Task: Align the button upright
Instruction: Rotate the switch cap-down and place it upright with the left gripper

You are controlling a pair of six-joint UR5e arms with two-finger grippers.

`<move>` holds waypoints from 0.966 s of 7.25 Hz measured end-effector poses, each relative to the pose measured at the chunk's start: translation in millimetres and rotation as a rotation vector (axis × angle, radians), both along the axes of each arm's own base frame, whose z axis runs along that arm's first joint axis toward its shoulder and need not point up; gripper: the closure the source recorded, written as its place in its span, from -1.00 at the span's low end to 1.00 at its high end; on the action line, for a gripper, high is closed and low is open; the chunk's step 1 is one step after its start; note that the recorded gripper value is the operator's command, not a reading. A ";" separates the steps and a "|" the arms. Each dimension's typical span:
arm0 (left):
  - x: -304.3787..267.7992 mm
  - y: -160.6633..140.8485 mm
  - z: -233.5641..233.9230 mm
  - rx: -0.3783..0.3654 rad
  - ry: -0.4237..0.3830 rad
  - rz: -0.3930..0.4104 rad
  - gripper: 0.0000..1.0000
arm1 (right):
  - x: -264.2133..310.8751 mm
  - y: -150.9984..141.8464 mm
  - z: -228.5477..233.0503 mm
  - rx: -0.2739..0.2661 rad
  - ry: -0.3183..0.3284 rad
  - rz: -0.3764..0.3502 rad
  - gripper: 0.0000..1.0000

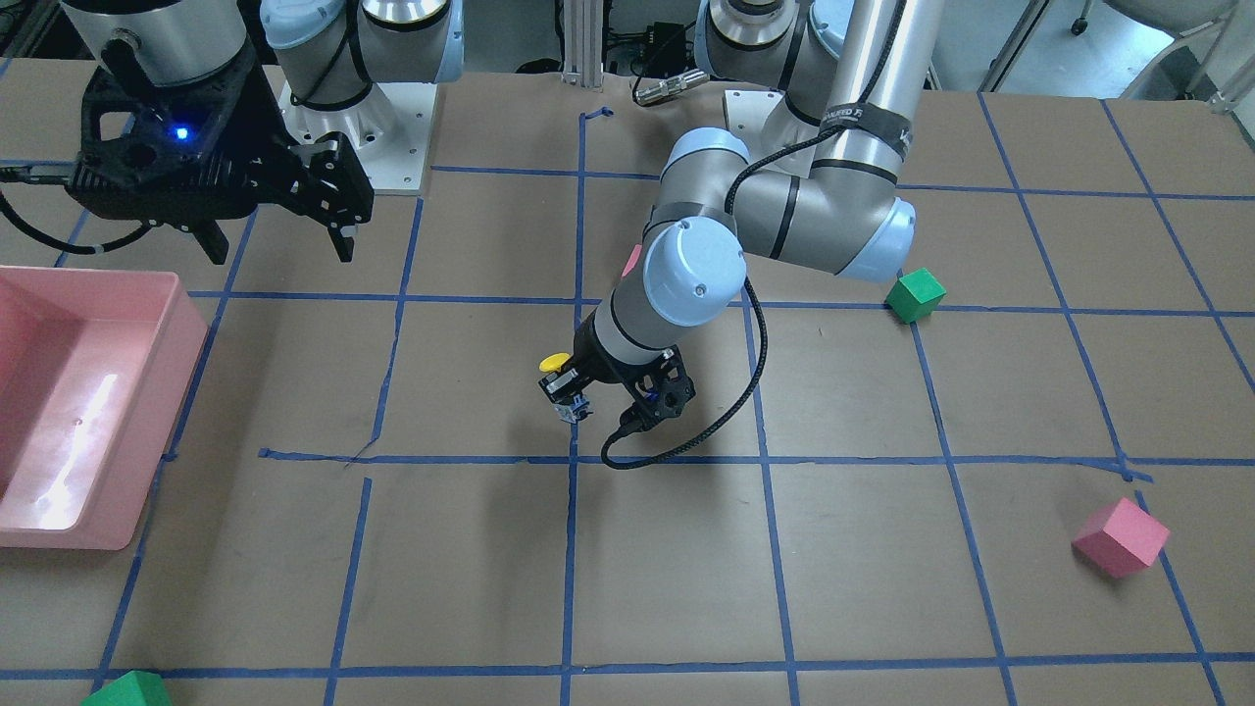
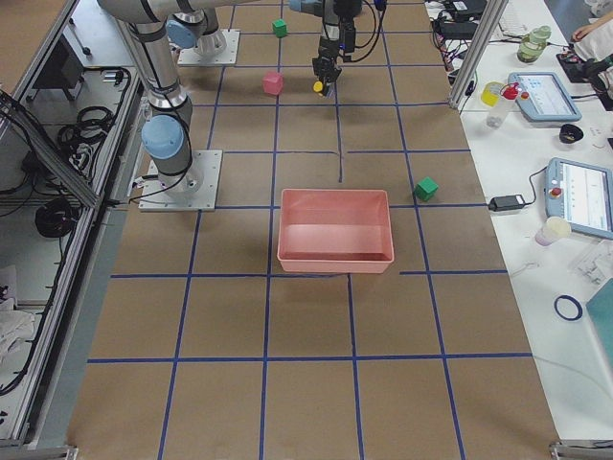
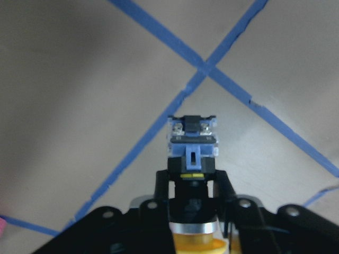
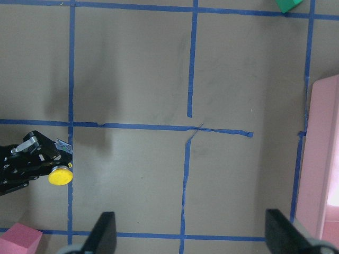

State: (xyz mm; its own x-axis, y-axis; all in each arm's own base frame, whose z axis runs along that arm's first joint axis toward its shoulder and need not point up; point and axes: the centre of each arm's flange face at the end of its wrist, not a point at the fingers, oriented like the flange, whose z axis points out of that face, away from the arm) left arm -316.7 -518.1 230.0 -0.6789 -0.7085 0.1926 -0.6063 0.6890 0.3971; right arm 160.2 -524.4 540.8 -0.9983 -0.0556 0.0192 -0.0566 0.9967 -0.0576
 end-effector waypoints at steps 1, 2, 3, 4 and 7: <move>11.2 -2.1 -10.9 0.078 0.090 0.074 1.00 | 0.4 0.3 0.3 -0.001 0.000 0.001 -1.00; 22.4 -4.7 -22.5 0.147 0.182 0.133 1.00 | 0.9 0.6 0.4 -0.001 -0.001 0.002 -1.00; 31.7 -8.3 -32.3 0.193 0.247 0.175 1.00 | 1.2 0.9 0.1 0.000 0.000 0.002 -1.00; 36.7 -11.1 -41.0 0.222 0.282 0.197 1.00 | 1.6 1.1 -0.1 0.001 0.000 0.003 -1.00; 49.8 -19.0 -67.7 0.284 0.335 0.245 1.00 | 2.3 1.9 -2.3 0.005 -0.001 0.003 -1.00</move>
